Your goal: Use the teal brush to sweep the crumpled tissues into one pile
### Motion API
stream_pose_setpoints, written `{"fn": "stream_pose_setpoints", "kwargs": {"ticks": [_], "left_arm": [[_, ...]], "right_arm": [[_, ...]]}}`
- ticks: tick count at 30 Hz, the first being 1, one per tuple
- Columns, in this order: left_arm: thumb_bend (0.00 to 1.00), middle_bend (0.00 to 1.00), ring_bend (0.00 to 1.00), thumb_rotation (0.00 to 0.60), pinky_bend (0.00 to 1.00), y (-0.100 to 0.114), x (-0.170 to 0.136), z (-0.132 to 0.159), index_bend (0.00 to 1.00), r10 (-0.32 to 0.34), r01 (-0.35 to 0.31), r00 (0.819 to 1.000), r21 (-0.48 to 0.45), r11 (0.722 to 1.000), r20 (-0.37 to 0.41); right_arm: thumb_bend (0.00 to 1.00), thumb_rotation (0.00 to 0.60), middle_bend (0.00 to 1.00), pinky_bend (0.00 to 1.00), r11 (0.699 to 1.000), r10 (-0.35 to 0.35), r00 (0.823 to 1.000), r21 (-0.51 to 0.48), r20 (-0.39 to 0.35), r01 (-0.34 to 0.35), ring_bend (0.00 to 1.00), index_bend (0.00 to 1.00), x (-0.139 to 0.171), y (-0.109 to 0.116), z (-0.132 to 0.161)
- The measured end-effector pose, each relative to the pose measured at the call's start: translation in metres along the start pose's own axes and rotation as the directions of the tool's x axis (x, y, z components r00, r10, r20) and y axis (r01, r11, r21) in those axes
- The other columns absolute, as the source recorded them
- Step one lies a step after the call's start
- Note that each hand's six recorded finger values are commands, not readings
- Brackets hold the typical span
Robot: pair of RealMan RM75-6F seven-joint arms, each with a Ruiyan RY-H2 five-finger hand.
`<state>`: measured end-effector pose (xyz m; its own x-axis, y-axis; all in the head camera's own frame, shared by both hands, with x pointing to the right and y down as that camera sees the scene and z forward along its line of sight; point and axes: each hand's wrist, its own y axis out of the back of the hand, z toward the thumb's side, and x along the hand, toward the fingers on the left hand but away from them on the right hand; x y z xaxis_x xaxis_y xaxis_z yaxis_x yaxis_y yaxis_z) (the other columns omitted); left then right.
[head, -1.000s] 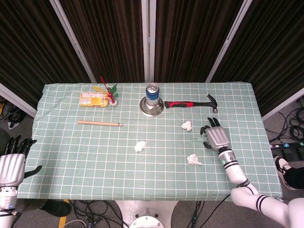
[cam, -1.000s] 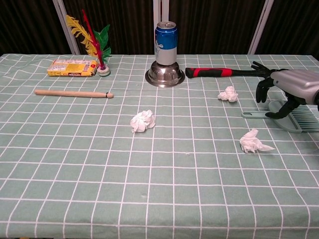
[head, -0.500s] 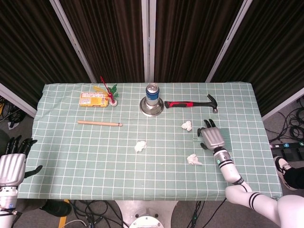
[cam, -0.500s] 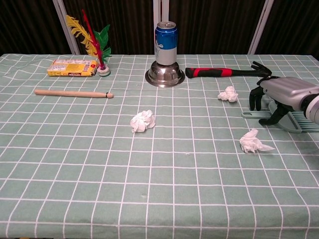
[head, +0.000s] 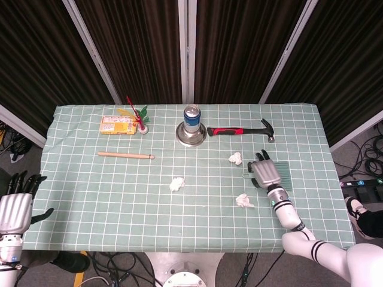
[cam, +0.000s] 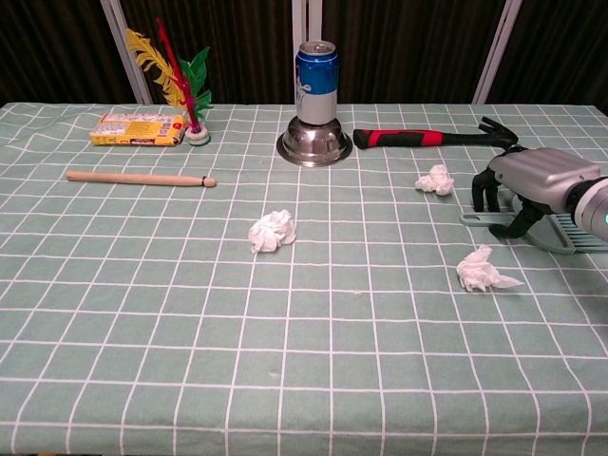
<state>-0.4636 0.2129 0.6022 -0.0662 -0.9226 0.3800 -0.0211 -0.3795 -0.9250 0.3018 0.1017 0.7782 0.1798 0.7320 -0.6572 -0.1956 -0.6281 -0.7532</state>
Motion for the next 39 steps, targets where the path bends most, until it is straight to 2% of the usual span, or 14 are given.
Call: {"fn": "stream_pose_setpoints", "kwargs": {"ticks": [5,11,15,17,20,24,29,34,37,39], "left_arm": [[0.00,0.17,0.04,0.600,0.05,0.001,0.000,-0.001,0.20,0.000,0.000,1.000,0.001,1.000,-0.004],[0.00,0.17,0.04,0.600,0.05,0.003,0.000,0.000,0.20,0.000,0.000,1.000,0.005,1.000,-0.005],[0.00,0.17,0.04,0.600,0.05,0.004,0.001,0.002,0.20,-0.001,0.001,1.000,0.013,1.000,-0.005],[0.00,0.17,0.04,0.600,0.05,0.006,0.001,0.002,0.20,-0.002,0.002,1.000,0.019,1.000,-0.005],[0.00,0.17,0.04,0.600,0.05,0.008,0.002,0.003,0.20,-0.001,0.001,1.000,0.025,1.000,-0.007],[0.00,0.17,0.04,0.600,0.05,0.011,0.004,0.005,0.20,-0.002,0.003,1.000,0.035,0.999,-0.008],[0.00,0.17,0.04,0.600,0.05,0.012,0.005,0.004,0.20,-0.010,0.011,1.000,0.037,0.999,-0.017],[0.00,0.17,0.04,0.600,0.05,0.015,0.003,0.002,0.20,-0.011,0.012,1.000,0.037,0.999,-0.028],[0.00,0.17,0.04,0.600,0.05,0.015,0.003,0.002,0.20,-0.014,0.015,1.000,0.033,0.999,-0.027],[0.00,0.17,0.04,0.600,0.05,0.015,0.004,0.003,0.20,-0.016,0.016,1.000,0.033,0.999,-0.023]], "right_arm": [[0.37,0.600,0.59,0.01,0.999,-0.035,0.999,-0.027,-0.004,0.035,0.21,0.59,0.000,0.013,-0.006],[0.39,0.600,0.60,0.03,0.987,-0.096,0.995,-0.136,-0.032,0.091,0.21,0.59,-0.003,0.049,-0.020],[0.40,0.600,0.61,0.04,0.961,-0.127,0.988,-0.258,-0.085,0.102,0.21,0.60,-0.010,0.073,-0.018],[0.43,0.600,0.61,0.09,0.944,-0.139,0.984,-0.315,-0.115,0.097,0.22,0.61,-0.015,0.082,-0.013],[0.46,0.600,0.62,0.15,0.914,-0.166,0.972,-0.397,-0.167,0.088,0.24,0.62,-0.024,0.095,-0.005],[0.47,0.600,0.62,0.16,0.885,-0.196,0.955,-0.459,-0.224,0.074,0.24,0.62,-0.043,0.107,0.003],[0.51,0.600,0.62,0.16,0.866,-0.199,0.939,-0.499,-0.280,0.035,0.24,0.62,-0.062,0.106,0.020],[0.51,0.600,0.62,0.16,0.830,-0.176,0.921,-0.556,-0.347,-0.051,0.24,0.62,-0.072,0.091,0.053],[0.51,0.600,0.62,0.16,0.793,-0.178,0.899,-0.599,-0.400,-0.109,0.24,0.62,-0.070,0.085,0.074],[0.51,0.600,0.62,0.16,0.762,-0.194,0.877,-0.631,-0.440,-0.148,0.24,0.62,-0.065,0.083,0.089]]}}
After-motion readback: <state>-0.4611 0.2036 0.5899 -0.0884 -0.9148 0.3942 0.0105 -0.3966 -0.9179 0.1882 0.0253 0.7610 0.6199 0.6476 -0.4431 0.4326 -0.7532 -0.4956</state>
